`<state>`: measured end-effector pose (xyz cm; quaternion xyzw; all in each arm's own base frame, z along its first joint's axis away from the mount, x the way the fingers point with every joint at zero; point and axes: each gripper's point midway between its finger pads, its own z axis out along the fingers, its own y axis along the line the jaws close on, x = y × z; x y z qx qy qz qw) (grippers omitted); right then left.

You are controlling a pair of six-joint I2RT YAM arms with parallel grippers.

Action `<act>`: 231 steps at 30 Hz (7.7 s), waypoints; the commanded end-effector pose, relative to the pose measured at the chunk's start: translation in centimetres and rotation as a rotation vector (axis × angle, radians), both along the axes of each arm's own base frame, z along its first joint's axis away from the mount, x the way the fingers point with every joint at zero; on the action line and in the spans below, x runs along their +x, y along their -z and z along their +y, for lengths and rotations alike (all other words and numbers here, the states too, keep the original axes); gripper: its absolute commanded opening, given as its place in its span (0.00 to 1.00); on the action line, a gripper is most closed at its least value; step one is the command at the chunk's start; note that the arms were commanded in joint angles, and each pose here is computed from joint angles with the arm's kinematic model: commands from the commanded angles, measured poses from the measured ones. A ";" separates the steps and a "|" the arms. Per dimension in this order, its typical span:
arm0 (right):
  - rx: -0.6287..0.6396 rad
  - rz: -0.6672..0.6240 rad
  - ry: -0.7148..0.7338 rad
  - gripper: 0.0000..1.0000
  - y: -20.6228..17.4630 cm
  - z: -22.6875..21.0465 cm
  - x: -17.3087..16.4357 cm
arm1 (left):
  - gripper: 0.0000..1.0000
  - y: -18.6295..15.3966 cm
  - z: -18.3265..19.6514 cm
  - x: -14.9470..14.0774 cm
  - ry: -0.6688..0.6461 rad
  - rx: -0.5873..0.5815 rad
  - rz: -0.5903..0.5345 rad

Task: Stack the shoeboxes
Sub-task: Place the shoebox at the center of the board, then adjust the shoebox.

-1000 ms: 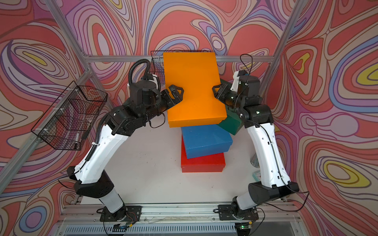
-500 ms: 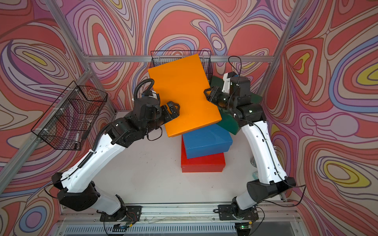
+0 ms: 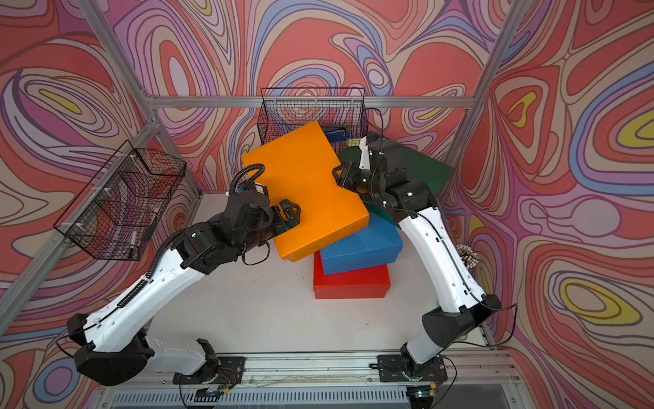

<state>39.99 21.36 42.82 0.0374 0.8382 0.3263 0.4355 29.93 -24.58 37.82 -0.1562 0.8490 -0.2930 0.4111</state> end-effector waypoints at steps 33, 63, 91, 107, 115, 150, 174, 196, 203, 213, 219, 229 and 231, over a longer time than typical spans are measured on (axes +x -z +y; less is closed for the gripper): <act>-0.138 0.356 -0.435 0.47 20.0 26.1 -8.3 | 0.98 16.9 20.1 -11.5 -0.378 0.099 0.080; -0.261 0.057 0.506 0.81 0.2 -20.8 4.6 | 1.00 -2.9 -4.0 5.3 0.255 0.122 -0.126; 0.011 0.022 0.929 0.97 6.3 -38.1 6.3 | 1.00 -1.7 -15.3 12.0 0.569 -0.070 -0.118; 0.120 0.000 0.601 0.96 6.0 -20.6 3.9 | 1.00 -0.7 -14.3 13.7 0.534 -0.118 -0.071; 0.153 0.046 0.429 0.96 5.6 -12.2 0.5 | 1.00 -1.0 -12.3 13.3 0.478 -0.093 -0.065; 0.002 -0.153 0.404 0.96 6.3 -11.5 6.8 | 1.00 -0.7 -9.0 21.4 0.411 -0.286 -0.178; 0.241 0.014 0.269 0.90 6.4 -11.1 -9.0 | 1.00 1.4 -10.6 3.6 0.443 -0.271 -0.117; -0.007 0.067 0.478 0.98 5.3 -16.8 -13.6 | 1.00 -0.5 -3.7 -0.9 0.238 -0.108 -0.191; -0.106 -0.052 0.536 0.98 -1.6 -18.8 -13.7 | 1.00 -5.3 6.7 -2.8 -0.005 0.072 -0.321; -0.187 -0.238 -0.036 0.98 -5.3 4.5 -9.8 | 1.00 -4.8 14.6 -4.7 -0.187 0.201 -0.278; -0.322 -0.272 -0.265 0.98 -2.6 19.1 -10.5 | 1.00 -2.6 16.6 -4.8 -0.253 0.250 -0.183; -0.440 -0.052 -0.409 0.98 12.5 27.9 -10.6 | 1.00 7.8 21.2 -6.1 -0.401 0.163 0.176; -0.465 -0.013 -0.400 0.98 15.3 28.2 -10.4 | 1.00 10.7 21.5 -6.1 -0.416 0.105 0.252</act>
